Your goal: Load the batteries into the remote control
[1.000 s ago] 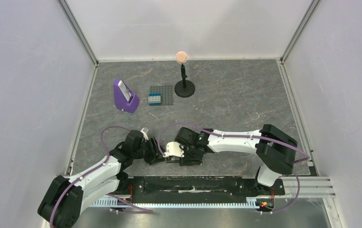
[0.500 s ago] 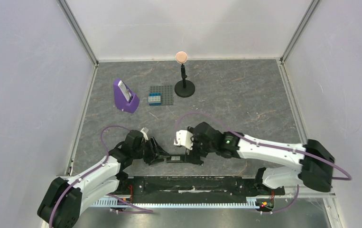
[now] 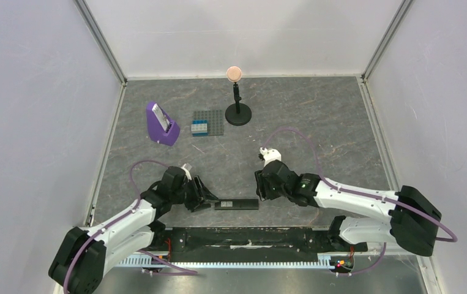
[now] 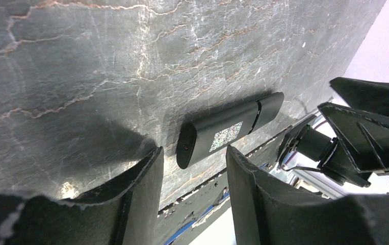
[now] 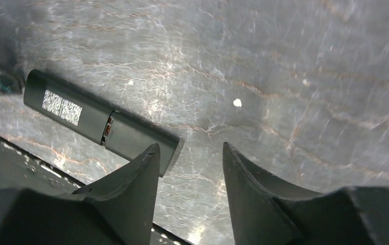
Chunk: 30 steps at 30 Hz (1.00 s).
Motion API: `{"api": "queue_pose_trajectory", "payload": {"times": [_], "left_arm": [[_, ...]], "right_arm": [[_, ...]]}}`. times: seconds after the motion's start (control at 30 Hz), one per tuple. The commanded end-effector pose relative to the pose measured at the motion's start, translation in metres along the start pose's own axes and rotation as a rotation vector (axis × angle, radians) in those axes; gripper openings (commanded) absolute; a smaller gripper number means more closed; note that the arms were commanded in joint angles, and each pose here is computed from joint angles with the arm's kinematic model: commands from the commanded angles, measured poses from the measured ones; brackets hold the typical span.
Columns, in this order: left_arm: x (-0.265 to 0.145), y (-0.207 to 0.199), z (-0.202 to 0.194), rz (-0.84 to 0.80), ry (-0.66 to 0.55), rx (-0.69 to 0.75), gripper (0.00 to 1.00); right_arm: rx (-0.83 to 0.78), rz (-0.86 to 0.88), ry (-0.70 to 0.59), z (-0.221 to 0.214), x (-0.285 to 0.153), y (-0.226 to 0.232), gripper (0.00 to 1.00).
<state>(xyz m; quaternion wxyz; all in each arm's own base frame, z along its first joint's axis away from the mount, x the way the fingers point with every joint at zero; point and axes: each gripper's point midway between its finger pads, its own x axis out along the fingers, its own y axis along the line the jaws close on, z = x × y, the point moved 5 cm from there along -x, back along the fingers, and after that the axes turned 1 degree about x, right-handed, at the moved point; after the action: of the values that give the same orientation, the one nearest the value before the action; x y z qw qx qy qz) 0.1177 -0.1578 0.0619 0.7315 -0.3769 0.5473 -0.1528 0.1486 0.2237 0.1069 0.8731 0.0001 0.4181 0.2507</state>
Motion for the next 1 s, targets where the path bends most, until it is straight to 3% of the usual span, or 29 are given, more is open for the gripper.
{"api": "queue_pose_trajectory", "payload": {"times": [0.0,0.4,0.7,0.97], "left_arm": [[0.001,-0.005,0.007,0.001,-0.008,0.077,0.55],[0.004,-0.003,0.005,0.000,0.019,0.077,0.55],[0.007,-0.004,0.003,-0.017,0.041,0.074,0.51],[0.007,-0.005,0.000,-0.032,0.064,0.074,0.42]], "right_arm": [[0.238,-0.065,0.019,-0.010,0.008,0.006,0.48],[0.269,-0.082,0.123,-0.036,0.019,0.026,0.48],[0.279,-0.080,0.139,-0.039,0.025,0.031,0.32],[0.295,-0.060,0.158,-0.043,0.028,0.034,0.27]]}}
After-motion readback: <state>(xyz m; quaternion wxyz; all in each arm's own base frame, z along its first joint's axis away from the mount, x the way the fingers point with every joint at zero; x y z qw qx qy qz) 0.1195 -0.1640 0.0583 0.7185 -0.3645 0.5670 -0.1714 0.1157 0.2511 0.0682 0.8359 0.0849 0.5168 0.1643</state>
